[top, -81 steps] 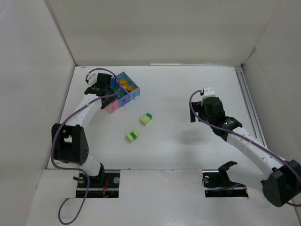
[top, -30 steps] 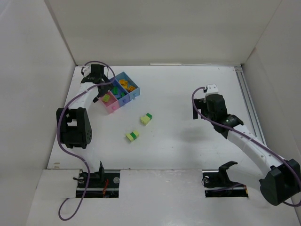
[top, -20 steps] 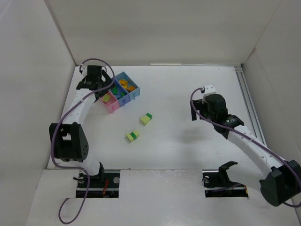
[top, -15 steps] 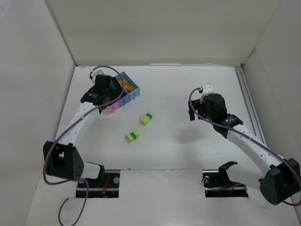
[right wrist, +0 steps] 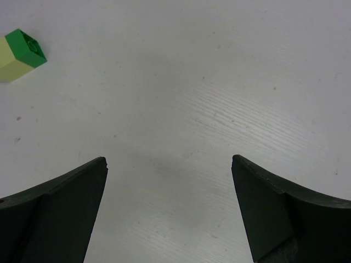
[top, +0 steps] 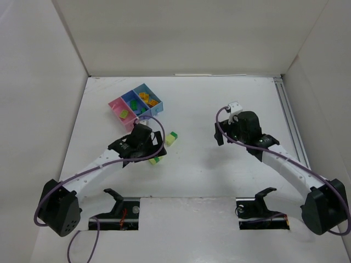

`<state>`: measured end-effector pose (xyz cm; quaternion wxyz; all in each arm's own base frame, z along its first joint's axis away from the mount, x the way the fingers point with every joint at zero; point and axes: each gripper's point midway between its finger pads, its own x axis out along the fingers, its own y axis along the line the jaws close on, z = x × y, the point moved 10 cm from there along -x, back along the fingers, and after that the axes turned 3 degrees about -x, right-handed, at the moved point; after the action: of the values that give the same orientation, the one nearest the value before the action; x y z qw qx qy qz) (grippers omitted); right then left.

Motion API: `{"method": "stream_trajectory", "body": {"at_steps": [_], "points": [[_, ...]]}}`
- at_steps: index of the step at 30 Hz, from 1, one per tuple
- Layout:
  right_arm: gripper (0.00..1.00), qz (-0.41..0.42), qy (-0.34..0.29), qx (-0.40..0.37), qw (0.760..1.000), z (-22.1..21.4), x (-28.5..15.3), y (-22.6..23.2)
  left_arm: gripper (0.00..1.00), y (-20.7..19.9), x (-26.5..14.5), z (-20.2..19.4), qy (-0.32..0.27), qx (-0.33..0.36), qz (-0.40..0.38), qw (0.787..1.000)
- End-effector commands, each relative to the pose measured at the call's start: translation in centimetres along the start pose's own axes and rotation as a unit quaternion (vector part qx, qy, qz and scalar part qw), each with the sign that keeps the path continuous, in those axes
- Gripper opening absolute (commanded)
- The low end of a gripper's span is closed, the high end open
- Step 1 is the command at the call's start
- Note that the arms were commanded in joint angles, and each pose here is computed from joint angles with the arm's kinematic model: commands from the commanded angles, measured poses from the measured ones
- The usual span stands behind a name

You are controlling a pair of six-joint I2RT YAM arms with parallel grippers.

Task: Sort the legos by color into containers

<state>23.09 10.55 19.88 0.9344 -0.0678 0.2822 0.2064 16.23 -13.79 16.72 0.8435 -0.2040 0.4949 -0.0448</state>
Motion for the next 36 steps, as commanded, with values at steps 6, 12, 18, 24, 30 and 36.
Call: {"method": "stream_trajectory", "body": {"at_steps": [6, 12, 18, 24, 30, 36], "points": [[1.00, 0.047, -0.030, -0.005, 0.998, 0.6, 0.0, 0.8, 1.00, -3.2, -0.4, 1.4, -0.064, 0.073, -0.030, 0.995], [1.00, 0.043, -0.035, -0.005, 0.998, 0.8, -0.7, 0.8, 0.94, -2.2, 2.8, 1.2, -0.046, 0.078, 0.057, 0.994], [1.00, 0.053, -0.031, -0.005, 0.998, 0.6, -0.8, 0.9, 0.93, -2.9, 4.7, 2.2, -0.076, 0.103, 0.082, 0.988], [1.00, 0.052, -0.026, -0.005, 0.998, 0.5, -0.8, 0.9, 0.93, -6.2, 4.2, 3.8, -0.122, 0.172, 0.014, 0.977], [1.00, 0.046, -0.026, 0.000, 0.999, 0.5, -0.8, 0.9, 0.93, -8.2, 6.7, 5.7, -0.132, 0.216, 0.048, 0.966], [1.00, 0.042, -0.021, 0.005, 0.999, 0.4, -0.6, 0.8, 0.81, -9.2, 9.2, 6.4, -0.121, 0.250, 0.065, 0.959]]}}
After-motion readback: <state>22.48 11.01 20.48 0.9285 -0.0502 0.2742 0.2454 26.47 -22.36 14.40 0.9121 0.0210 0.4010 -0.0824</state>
